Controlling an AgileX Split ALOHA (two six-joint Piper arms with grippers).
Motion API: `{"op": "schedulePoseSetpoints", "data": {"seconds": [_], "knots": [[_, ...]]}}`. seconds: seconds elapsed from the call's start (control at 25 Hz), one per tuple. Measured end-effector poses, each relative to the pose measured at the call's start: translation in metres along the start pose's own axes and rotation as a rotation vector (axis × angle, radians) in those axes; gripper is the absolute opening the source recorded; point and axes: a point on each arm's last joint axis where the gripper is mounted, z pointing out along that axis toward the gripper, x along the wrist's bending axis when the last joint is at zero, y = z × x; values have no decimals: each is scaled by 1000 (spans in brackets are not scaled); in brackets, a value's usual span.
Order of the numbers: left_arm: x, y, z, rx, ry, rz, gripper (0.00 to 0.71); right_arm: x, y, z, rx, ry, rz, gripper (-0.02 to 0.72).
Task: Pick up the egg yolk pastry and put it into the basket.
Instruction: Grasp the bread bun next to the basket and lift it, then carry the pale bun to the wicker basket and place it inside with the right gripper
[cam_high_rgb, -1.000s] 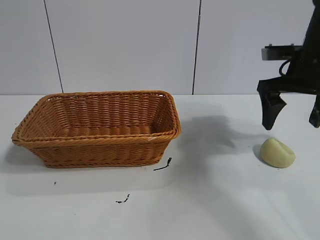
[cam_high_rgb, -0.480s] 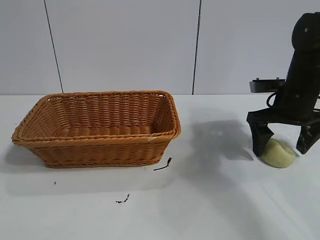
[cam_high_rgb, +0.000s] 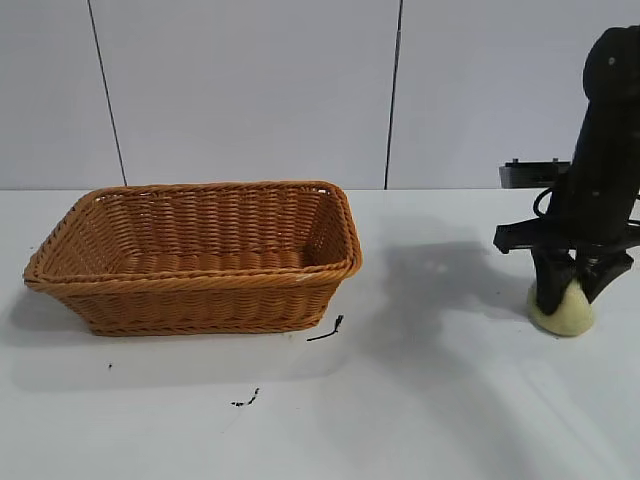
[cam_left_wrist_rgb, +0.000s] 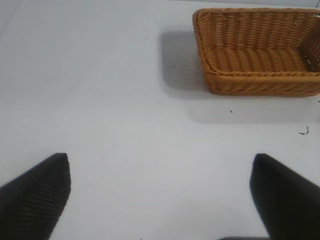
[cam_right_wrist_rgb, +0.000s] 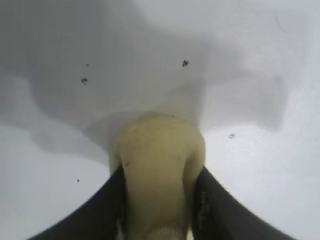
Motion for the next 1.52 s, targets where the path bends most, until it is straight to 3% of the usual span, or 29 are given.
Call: {"op": "schedulePoseSetpoints", "data": {"seconds": [0.44, 0.8, 1.16, 1.52], "knots": [[0, 0, 0, 0, 0, 0, 696, 0, 0, 0, 0, 0, -11, 141], [0, 0, 0, 0, 0, 0, 696, 1, 8, -16, -15, 3, -20, 35], [0, 0, 0, 0, 0, 0, 696, 6, 40, -141, -232, 12, -32, 28], [0, 0, 0, 0, 0, 0, 696, 45, 53, -204, -383, 33, -124, 27]]}}
